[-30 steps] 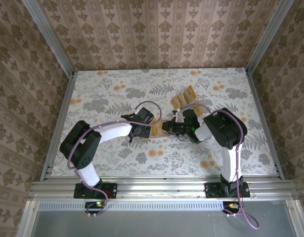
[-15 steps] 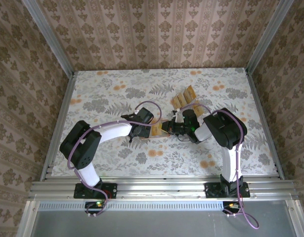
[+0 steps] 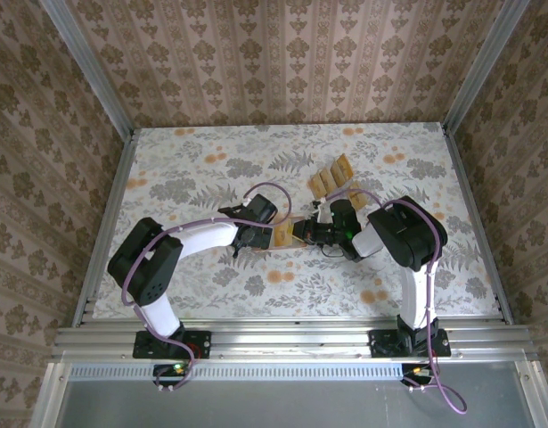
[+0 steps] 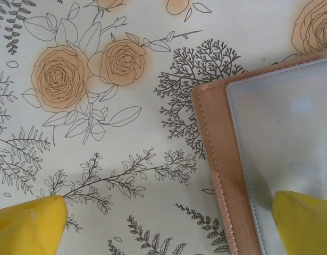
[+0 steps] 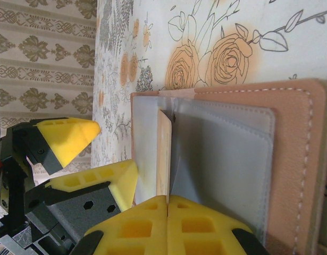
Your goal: Put the credit cards into the card holder
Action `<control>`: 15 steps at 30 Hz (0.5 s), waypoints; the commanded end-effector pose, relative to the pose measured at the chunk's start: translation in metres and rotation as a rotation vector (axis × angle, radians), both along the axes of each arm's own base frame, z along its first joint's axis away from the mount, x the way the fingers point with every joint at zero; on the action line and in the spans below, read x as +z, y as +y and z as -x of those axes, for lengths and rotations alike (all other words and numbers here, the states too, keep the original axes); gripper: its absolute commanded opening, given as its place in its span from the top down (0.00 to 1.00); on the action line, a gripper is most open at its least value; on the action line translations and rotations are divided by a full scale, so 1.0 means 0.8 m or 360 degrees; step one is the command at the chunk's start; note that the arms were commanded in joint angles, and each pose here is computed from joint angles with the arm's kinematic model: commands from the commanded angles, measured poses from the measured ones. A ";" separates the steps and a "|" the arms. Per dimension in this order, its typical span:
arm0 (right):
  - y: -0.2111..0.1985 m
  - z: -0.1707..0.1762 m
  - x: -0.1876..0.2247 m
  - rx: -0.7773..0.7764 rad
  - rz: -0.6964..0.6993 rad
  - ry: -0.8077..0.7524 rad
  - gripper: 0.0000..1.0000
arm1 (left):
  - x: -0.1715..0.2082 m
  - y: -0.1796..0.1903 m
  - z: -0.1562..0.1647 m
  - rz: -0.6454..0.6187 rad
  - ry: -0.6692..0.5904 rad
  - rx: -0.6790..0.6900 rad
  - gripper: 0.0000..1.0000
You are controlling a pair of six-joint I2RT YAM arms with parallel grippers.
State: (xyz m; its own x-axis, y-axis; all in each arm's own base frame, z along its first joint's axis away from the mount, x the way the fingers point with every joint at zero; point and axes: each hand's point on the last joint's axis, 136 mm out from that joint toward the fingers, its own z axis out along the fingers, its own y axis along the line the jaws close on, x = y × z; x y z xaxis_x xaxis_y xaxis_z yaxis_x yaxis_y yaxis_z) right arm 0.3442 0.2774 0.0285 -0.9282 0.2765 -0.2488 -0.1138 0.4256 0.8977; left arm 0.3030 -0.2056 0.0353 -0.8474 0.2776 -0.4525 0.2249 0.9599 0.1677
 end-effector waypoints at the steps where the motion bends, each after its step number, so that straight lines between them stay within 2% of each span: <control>1: -0.023 0.036 -0.079 -0.0021 0.0222 0.0329 1.00 | -0.007 0.005 0.006 -0.0063 0.0044 -0.0006 0.00; 15: -0.016 0.034 -0.085 0.0011 0.0207 0.0362 1.00 | -0.008 0.006 0.007 -0.0067 0.0047 -0.0004 0.00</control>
State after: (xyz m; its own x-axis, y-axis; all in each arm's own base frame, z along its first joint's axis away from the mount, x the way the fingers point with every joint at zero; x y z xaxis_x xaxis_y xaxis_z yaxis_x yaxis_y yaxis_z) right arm 0.3467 0.2819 0.0288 -0.9379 0.2556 -0.2344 -0.1135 0.4125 0.9039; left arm 0.3031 -0.2057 0.0352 -0.8474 0.2776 -0.4525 0.2249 0.9599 0.1677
